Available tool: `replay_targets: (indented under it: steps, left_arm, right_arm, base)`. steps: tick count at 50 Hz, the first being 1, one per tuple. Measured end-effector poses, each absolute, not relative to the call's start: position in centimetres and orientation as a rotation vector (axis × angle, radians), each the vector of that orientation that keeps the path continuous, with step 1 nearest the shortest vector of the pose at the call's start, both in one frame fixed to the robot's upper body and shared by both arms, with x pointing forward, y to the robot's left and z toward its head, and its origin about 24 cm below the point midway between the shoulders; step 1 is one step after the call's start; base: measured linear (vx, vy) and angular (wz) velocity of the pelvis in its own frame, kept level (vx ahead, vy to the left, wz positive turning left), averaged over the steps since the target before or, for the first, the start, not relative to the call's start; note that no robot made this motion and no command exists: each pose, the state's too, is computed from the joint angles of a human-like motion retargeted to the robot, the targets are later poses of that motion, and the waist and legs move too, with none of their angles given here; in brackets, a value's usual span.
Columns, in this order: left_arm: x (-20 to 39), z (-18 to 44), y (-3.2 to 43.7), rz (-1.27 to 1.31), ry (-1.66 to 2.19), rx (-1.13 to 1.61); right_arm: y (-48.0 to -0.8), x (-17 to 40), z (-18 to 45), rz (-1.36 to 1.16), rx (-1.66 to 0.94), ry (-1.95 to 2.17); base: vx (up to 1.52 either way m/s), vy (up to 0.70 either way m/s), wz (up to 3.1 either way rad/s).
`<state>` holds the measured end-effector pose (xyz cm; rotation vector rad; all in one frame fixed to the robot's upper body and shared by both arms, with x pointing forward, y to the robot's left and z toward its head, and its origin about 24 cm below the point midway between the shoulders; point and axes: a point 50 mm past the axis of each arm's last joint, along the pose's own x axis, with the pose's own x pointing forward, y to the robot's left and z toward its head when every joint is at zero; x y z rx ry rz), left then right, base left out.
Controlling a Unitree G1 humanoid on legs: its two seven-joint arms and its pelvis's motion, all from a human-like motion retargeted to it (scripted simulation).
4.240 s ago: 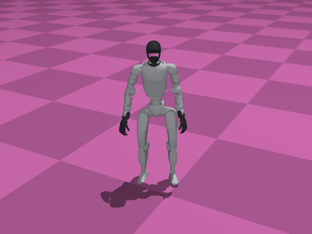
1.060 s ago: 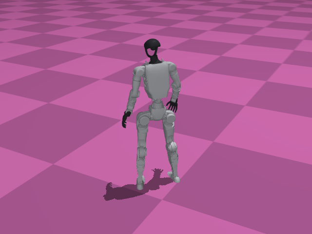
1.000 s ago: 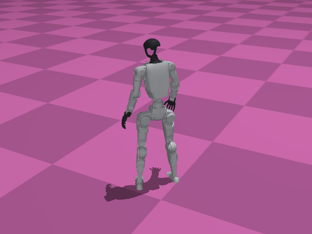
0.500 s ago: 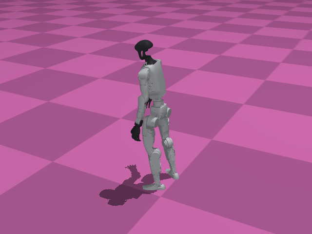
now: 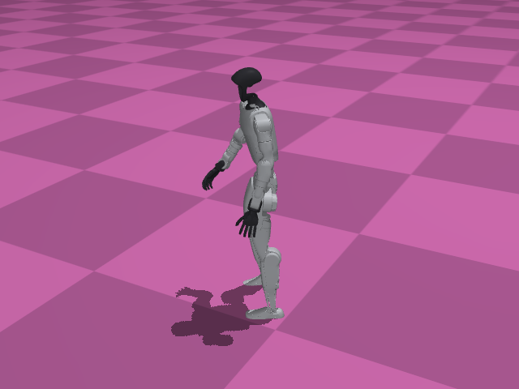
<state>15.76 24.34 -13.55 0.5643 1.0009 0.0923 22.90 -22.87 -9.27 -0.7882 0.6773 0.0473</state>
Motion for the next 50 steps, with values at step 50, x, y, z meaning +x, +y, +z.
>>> replay_targets:
  steps: [50]
  left_arm:
    - [18.8,-12.6,22.2,0.052,0.903,0.545]
  right_arm:
    - [-24.0,19.7,-11.0,0.038,-0.761,0.785]
  base:
    - [0.02,-0.01,1.27]
